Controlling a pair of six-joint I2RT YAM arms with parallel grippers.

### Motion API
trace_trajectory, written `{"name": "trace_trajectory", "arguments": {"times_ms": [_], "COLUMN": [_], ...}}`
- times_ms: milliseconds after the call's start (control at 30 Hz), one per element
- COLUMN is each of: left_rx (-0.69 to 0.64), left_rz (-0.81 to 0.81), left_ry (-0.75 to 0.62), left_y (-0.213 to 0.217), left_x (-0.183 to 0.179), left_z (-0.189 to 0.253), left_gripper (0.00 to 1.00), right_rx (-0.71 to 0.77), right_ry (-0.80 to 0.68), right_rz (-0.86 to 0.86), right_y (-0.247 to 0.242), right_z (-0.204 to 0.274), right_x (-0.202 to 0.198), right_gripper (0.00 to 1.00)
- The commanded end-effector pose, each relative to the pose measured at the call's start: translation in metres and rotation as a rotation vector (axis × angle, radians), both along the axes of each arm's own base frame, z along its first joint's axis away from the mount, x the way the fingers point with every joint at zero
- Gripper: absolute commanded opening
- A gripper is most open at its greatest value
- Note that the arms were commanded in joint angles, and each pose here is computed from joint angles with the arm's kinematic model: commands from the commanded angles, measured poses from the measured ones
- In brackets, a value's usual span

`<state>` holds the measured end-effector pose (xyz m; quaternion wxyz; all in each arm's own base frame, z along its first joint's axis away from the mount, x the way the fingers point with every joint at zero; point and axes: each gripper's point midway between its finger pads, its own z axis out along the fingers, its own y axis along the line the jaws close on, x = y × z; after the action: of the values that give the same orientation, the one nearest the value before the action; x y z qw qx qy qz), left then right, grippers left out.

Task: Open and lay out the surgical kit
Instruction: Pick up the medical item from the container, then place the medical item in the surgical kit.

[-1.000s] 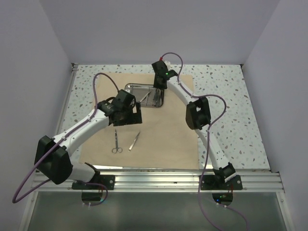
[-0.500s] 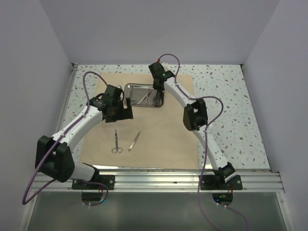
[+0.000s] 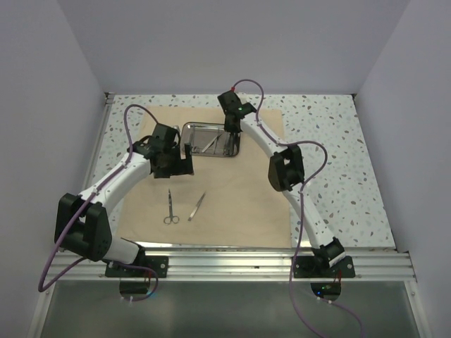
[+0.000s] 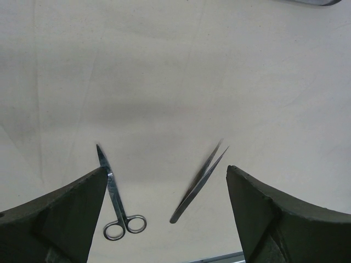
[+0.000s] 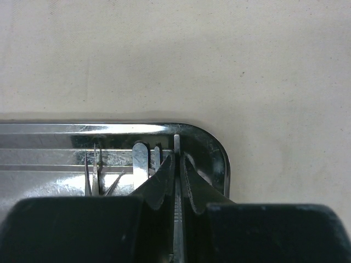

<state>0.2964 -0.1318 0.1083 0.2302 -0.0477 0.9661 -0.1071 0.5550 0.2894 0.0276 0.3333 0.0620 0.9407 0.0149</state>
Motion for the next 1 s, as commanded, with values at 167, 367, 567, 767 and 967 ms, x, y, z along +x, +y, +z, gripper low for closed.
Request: {"name": "trace_trajectory", "arguments": {"times_ms": [167,367,567,767,967], "left_rx": [-0.021,-0.035,-0.045,-0.057,-0.069], "left_rz": [-0.033,-0.024,-0.020,-0.023,-0.073], "left_ry": [-0.063,-0.085,-0.104,-0.126,-0.186], "left_y": [-0.005,-0.009,-0.012,-0.020,-0.048], "left_x": [0.018,0.028,0.036,0.055,0.103], "left_z": [0.011,0.021,0.029,0.032,0.047], "left_gripper": [0.91,0.90,0.89,0.89,0.94], "right_rx": [0.076,0.140,0.134,0.085,0.095], "right_ry": [-0.052,-0.187,-0.168,-0.076,0.042], "right_rz": [-0.009,-0.007,0.016,0.033,0.096], "right_y": [-0.007,-0.019,-0.034,-0.075,-0.096], "right_z": [0.053,0.140,0.166,0.140,0.091], "right_x": [0.004,0.008,-0.022,-0.103,-0.213], "right_gripper": [0.00,0.00,0.00,0.00,0.00]}}
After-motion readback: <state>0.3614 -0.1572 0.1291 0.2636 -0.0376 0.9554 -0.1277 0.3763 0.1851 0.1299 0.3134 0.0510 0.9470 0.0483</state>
